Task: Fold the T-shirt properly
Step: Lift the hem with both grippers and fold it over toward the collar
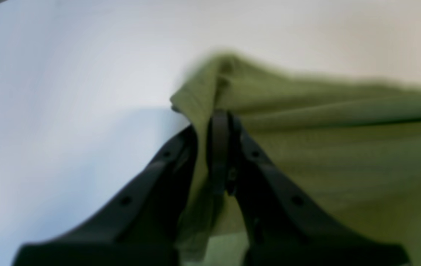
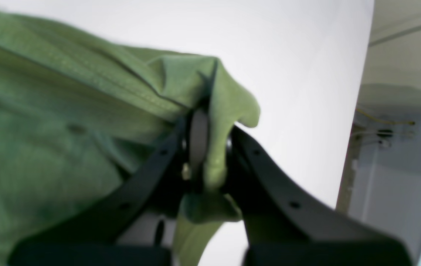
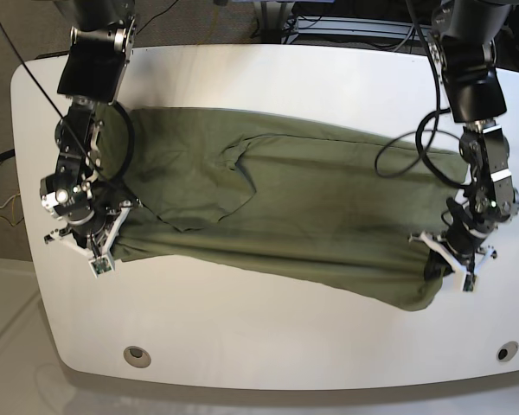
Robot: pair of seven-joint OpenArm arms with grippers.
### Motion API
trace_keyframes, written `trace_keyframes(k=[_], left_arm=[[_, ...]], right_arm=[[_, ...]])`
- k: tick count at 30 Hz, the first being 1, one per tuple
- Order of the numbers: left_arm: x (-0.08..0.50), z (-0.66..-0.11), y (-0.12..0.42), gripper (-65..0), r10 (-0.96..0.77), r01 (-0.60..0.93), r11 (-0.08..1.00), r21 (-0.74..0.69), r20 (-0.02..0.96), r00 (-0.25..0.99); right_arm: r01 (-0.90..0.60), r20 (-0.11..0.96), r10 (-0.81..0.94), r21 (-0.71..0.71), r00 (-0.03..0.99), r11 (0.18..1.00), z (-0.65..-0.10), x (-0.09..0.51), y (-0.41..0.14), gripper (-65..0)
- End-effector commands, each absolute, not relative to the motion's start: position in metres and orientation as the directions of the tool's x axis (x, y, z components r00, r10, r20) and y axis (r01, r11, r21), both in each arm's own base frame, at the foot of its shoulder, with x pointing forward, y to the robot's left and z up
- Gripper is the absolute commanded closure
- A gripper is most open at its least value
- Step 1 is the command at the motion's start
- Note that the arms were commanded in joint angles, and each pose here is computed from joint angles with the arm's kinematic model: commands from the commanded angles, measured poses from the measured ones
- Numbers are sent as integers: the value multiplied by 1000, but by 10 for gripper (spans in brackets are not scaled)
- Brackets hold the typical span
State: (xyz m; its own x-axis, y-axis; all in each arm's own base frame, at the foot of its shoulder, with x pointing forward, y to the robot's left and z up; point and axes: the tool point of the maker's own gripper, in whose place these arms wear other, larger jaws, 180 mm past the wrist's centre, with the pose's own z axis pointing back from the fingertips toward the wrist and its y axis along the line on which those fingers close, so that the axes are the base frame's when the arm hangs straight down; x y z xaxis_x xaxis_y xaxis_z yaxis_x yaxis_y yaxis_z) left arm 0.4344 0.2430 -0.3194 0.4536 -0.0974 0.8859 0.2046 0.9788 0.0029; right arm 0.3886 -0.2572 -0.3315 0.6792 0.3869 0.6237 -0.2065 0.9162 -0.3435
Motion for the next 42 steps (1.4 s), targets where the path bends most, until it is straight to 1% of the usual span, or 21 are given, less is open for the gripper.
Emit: trace_keyframes(k=[1, 8, 22, 29, 42], left_arm=[[432, -306, 252, 0, -121, 190, 981, 43, 899, 422], [412, -321, 250, 0, -141, 201, 978, 54, 883, 448], [391, -332, 286, 0, -196, 184, 976, 118, 844, 499], [387, -334, 291, 0, -191, 173, 978, 118, 841, 507], [364, -358, 291, 0, -193, 181, 977, 109, 805, 560]], right_arm=[[-166, 639, 402, -397, 656, 903, -310, 391, -270, 0], [-173, 614, 408, -406, 675, 897, -322, 367, -273, 0], [-164, 555, 399, -424, 730, 891, -342, 308, -288, 0], [-165, 527, 394, -428, 753, 889, -350, 286, -293, 0], [-170, 468, 368, -413, 804, 895, -372, 253, -301, 0]])
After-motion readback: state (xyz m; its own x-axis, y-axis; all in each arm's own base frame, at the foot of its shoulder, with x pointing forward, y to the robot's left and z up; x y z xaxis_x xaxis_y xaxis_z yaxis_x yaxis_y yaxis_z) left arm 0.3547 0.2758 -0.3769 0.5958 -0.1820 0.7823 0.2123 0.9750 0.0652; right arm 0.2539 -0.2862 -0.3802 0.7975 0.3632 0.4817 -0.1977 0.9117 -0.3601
